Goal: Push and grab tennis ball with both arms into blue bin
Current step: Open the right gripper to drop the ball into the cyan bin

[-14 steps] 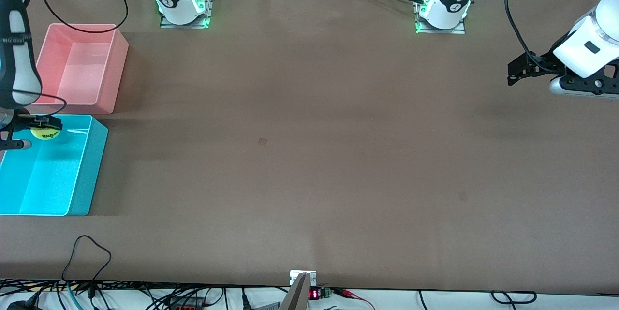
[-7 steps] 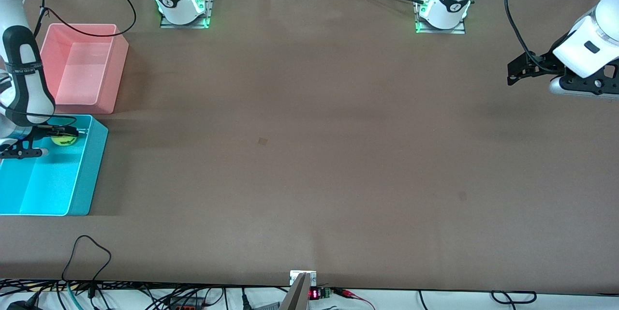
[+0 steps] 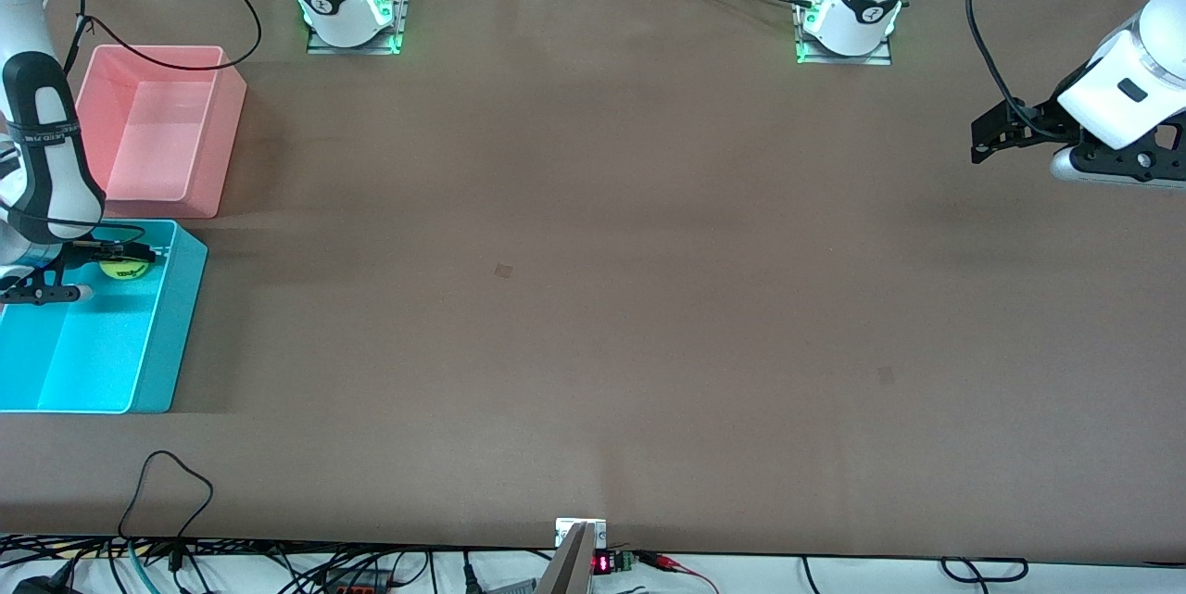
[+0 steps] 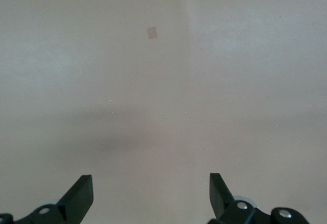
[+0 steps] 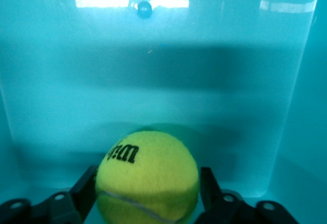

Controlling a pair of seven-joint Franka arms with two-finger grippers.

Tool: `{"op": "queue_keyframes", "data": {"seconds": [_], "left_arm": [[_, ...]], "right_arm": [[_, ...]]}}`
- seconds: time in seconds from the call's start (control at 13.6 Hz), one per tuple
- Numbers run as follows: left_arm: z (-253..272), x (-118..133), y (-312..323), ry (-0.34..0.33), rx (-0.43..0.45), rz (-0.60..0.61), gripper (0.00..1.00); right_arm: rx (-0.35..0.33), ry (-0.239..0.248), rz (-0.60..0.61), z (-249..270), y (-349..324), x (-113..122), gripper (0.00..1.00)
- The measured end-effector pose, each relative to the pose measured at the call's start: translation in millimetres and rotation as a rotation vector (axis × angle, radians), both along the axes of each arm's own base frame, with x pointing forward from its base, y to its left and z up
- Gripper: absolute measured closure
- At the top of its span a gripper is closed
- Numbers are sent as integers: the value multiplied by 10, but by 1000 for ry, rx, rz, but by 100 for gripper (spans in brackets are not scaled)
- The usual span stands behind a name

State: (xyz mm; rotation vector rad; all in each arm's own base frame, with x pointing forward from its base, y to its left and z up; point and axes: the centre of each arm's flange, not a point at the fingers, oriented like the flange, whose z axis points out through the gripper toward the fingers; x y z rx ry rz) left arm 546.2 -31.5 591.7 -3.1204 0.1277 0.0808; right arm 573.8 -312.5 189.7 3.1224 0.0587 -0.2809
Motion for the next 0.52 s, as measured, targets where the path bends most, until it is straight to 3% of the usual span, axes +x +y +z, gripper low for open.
{"op": "queue_keyframes", "data": {"seconds": [0.07,0.29,0.52], "left_arm": [[0,0,0,0,0,0,0],[-2,-3,0,2,0,0,0],[-2,-4,-1,3,0,0,0]], "right_arm": [[1,-5,3,5,20,20,0],[-2,-66,30,258,149,231,0],[-19,-158,48,865,232,390,0]]}}
